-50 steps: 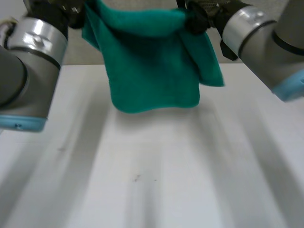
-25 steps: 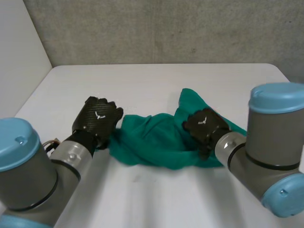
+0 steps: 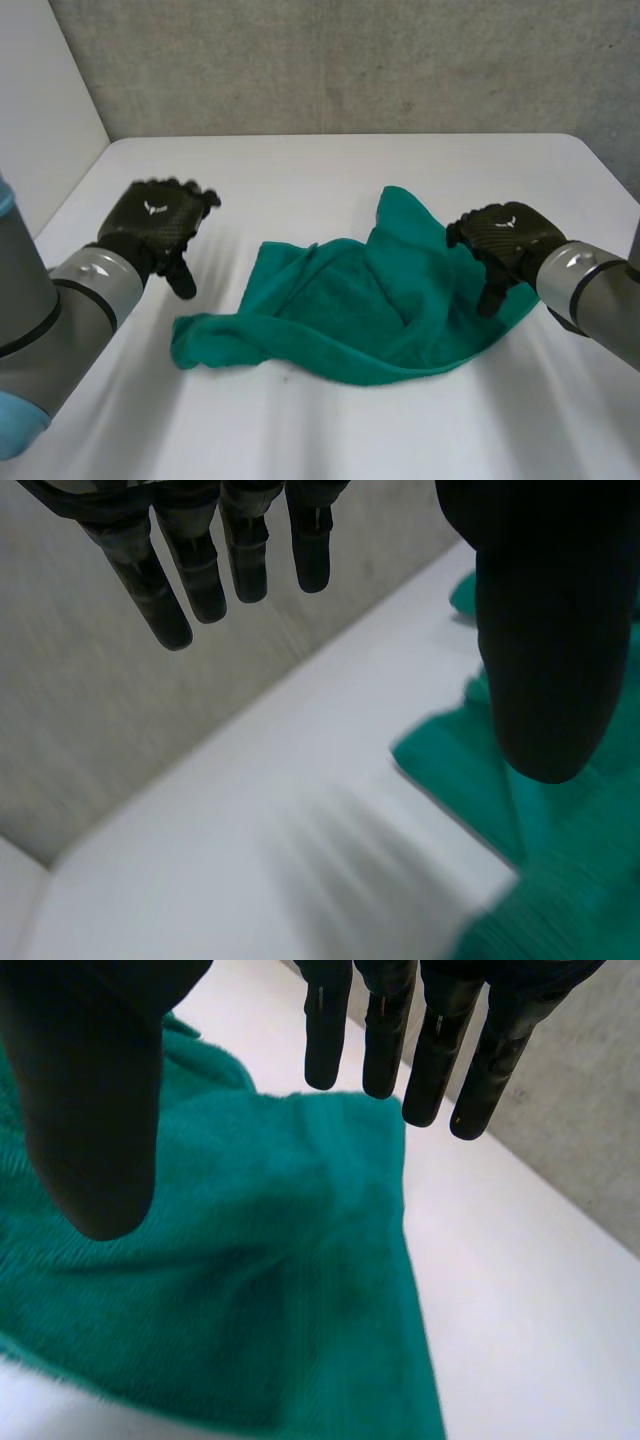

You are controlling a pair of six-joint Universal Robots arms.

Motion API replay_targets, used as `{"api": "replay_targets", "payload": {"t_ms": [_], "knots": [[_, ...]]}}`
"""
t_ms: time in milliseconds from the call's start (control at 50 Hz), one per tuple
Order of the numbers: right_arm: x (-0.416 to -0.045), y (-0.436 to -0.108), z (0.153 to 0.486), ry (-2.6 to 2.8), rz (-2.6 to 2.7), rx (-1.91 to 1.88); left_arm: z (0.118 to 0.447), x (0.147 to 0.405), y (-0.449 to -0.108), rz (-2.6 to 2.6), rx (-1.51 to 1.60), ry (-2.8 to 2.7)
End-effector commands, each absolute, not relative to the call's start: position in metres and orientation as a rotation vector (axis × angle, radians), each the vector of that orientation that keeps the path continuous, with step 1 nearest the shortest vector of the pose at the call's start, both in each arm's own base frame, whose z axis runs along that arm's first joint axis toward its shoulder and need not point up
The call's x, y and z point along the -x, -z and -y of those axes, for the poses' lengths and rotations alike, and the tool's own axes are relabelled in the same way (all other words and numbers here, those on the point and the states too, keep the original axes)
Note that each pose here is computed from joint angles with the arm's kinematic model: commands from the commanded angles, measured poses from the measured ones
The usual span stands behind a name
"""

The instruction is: Fold the towel.

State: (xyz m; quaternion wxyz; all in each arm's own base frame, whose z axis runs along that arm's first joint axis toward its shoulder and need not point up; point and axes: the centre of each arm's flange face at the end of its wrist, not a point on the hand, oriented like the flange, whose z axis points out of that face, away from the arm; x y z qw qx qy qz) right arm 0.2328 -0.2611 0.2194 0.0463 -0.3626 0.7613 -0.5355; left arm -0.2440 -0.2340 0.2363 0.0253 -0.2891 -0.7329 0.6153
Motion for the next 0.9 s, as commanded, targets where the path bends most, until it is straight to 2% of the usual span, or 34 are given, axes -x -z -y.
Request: {"api": "replay_targets", "payload": {"t_ms": [20,100,260,400,500,660,700,760,780,900], "knots": [[-0.214,-0.204,0.267,1.544,-2.361,1.069,0.24,0.238,-0.199,2.476,0.835,-1.61],[-0.203,-0.198,0.27,1.511,-2.378,1.036,0.252,0.231,-0.18,2.552,0.807,-1.536],[-0.189,-0.191,0.275,1.476,-2.405,0.998,0.264,0.233,-0.151,2.609,0.818,-1.433],[-0.189,-0.19,0.275,1.477,-2.408,0.996,0.267,0.242,-0.162,2.535,0.833,-1.474],[-0.189,-0.191,0.275,1.474,-2.406,0.984,0.266,0.249,-0.197,2.429,0.834,-1.614],[-0.19,-0.191,0.273,1.45,-2.415,0.948,0.257,0.248,-0.273,2.221,0.782,-1.91],[-0.189,-0.193,0.274,1.423,-2.428,0.833,0.253,0.246,-0.296,2.154,0.754,-1.998],[-0.19,-0.192,0.272,1.386,-2.429,0.754,0.25,0.244,-0.31,2.111,0.731,-2.056],[-0.191,-0.191,0.269,1.333,-2.43,0.67,0.244,0.244,-0.33,2.038,0.696,-2.132],[-0.199,-0.184,0.258,1.24,-2.391,0.598,0.225,0.245,-0.364,1.888,0.587,-2.214]]}}
